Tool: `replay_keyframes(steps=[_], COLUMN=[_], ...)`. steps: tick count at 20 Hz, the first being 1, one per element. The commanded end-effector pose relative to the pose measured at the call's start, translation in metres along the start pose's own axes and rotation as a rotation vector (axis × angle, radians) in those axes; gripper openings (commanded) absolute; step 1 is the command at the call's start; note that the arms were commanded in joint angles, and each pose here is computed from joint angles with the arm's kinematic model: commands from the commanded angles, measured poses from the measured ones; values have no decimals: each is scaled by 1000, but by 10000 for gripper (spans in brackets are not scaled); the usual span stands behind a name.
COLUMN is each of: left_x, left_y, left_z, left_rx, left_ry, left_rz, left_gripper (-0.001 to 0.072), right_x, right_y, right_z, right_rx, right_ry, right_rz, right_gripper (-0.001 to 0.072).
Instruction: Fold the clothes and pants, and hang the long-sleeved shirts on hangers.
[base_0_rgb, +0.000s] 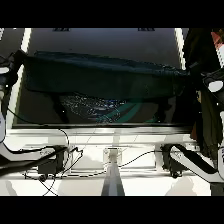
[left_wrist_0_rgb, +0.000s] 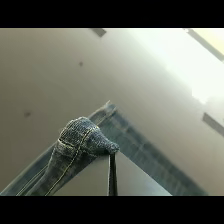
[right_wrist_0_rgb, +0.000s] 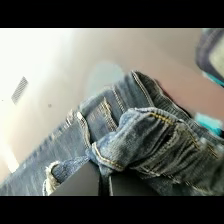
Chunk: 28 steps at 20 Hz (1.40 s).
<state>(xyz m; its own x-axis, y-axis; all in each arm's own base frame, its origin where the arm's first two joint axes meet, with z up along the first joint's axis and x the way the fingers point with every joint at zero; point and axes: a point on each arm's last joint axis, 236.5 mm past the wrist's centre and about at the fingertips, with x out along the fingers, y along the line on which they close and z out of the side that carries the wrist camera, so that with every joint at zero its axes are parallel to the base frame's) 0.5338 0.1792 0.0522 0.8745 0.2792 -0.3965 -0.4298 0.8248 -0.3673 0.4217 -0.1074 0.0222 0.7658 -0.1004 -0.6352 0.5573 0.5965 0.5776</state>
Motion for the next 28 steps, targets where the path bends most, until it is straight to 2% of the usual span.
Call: replay_keyframes(steps=[1,8,9,10,11,12,13,18,21,22,24,25,26,27,28], left_x=[24,39,40,41,41,41,40,20,0,-8,-28,-38,-51,-68,-88], left_y=[-15,-19,-23,-26,-29,-29,-29,-36,-41,-38,-21,-2,22,49,78], left_z=[6,-7,-8,-8,-9,-7,-4,30,40,38,17,-7,-33,-59,-83], left_rx=[9,16,19,21,24,26,29,32,18,4,-44,-53,-55,-14,43], left_ry=[-11,8,8,8,6,0,-8,-63,-1,45,205,335,470,605,739], left_rz=[-24,-24,-30,-33,-35,-32,-30,-54,-150,-190,-240,-219,-165,-92,-8], left_gripper=[19,23,47,166,394,661,709,708,694,662,459,389,304,189,32], right_x=[26,87,90,91,91,91,91,86,83,81,76,75,73,73,73], right_y=[23,52,54,57,59,60,61,65,63,61,55,52,50,50,50], right_z=[13,23,24,25,25,24,23,15,2,-5,-21,-27,-31,-32,-32], right_rx=[-42,-67,-67,-70,-73,-74,-77,-112,-252,-314,-428,-467,-495,-506,-507], right_ry=[-44,-21,-22,-25,-26,-24,-18,54,118,155,237,265,285,290,289], right_rz=[31,49,52,56,59,60,60,44,34,30,24,23,23,24,24], right_gripper=[20,22,24,131,392,652,684,685,685,685,685,685,685,685,684])
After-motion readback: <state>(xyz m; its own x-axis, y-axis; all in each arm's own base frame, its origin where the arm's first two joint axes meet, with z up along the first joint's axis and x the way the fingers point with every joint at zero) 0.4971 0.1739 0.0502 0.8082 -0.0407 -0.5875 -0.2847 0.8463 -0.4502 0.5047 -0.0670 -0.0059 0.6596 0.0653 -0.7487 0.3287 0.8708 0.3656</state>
